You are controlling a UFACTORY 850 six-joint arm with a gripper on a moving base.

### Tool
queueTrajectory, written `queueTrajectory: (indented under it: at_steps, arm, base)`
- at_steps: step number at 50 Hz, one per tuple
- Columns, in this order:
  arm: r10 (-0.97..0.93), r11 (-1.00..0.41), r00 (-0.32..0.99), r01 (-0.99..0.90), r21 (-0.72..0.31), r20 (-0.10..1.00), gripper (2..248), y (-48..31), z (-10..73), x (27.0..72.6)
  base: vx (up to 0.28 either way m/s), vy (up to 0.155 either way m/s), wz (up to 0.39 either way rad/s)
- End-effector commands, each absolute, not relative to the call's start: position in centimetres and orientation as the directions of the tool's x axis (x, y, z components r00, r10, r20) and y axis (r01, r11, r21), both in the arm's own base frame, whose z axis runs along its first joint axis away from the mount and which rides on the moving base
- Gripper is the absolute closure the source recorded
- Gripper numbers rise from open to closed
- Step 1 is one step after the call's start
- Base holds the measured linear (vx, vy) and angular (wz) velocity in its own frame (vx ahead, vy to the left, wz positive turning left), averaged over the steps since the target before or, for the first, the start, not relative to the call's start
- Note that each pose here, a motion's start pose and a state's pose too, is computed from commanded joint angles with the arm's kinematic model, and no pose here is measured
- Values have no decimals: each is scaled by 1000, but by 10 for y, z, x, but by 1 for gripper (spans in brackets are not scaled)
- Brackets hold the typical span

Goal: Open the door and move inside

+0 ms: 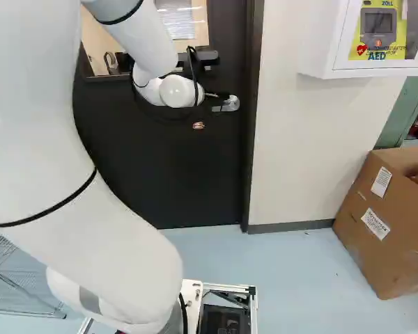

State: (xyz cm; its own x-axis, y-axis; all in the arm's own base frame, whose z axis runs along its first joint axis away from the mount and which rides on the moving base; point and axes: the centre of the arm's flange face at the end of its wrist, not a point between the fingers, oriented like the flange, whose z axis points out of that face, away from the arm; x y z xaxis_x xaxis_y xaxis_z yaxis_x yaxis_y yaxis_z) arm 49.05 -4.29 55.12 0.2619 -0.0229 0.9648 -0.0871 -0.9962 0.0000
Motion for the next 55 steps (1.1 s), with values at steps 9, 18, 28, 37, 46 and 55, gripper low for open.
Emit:
queueTrajectory:
  at_steps: [9, 18, 28, 37, 46, 55]
  arm:
    - [-24, -996, 281, -86, 0, 960, 3, -43, 541, 495]
    - [-25, -996, 299, -85, 0, 954, 3, -42, 532, 498]
    - [-27, -996, 320, -84, 0, 947, 3, -42, 521, 500]
    - [-29, -996, 339, -84, 0, 940, 3, -42, 511, 502]
    - [-30, -996, 357, -84, 0, 934, 3, -43, 501, 503]
    - [-32, -996, 375, -84, 0, 926, 3, -43, 491, 505]
  base:
    - [0, 0, 0]
    - [0, 0, 0]
    - [0, 0, 0]
    - [0, 0, 0]
    - [0, 0, 0]
    - [0, 0, 0]
